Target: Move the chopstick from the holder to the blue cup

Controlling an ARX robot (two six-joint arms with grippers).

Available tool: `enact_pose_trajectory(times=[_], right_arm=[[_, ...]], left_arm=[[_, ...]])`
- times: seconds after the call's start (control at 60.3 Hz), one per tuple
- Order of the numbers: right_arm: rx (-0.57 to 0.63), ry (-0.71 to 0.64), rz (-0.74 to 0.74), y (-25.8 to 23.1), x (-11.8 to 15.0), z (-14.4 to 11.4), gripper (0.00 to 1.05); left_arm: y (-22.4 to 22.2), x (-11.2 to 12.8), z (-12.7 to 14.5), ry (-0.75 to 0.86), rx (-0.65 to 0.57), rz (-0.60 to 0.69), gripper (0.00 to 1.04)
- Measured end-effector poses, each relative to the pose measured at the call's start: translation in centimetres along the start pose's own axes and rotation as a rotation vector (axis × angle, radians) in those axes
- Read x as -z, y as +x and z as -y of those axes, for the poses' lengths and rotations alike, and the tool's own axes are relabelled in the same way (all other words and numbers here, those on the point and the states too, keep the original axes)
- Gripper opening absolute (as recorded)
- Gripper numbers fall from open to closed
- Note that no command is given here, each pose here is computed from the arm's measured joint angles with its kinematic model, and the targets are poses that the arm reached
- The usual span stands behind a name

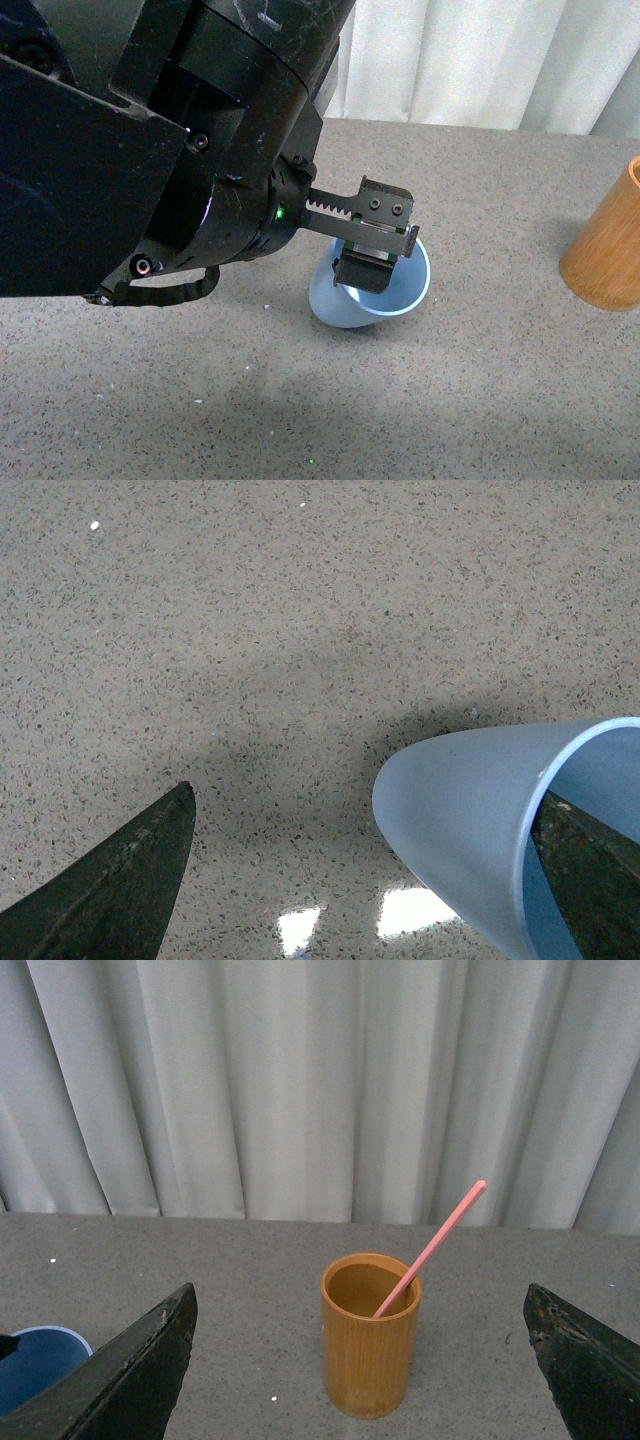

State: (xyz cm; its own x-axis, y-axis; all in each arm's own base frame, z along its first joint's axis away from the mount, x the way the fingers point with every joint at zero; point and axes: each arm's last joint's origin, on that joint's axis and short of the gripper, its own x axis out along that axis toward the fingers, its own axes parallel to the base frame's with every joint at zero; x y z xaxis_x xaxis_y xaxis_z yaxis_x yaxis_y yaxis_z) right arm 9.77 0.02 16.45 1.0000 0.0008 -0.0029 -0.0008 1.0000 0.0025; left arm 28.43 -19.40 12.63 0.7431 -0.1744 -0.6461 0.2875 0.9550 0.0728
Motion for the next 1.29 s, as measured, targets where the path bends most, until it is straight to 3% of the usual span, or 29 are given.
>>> enact_pose_trajectory(times=[0.928,0.994,1.127,1.293], right_arm=[[0.000,0.000,0.000,0.0,0.0,0.0,0.95],[0.000,0.000,0.000,0.0,0.0,0.0,0.95],[0.000,0.000,0.000,0.0,0.0,0.0,0.95],[0.000,0.000,0.000,0.0,0.0,0.0,0.95]], left_arm=[[0.0,-0.3,-0.5,-0.009,-0.028,0.022,0.98],[0.1,0.2,-1.2,-0.037,-0.151,0.224,0.88],[-2.5,2.1,-4.8,-0.140,-0.225,0.535,0.66],[-7.6,2.3,-8.9,-0.189,-0.235,0.695,0.40]])
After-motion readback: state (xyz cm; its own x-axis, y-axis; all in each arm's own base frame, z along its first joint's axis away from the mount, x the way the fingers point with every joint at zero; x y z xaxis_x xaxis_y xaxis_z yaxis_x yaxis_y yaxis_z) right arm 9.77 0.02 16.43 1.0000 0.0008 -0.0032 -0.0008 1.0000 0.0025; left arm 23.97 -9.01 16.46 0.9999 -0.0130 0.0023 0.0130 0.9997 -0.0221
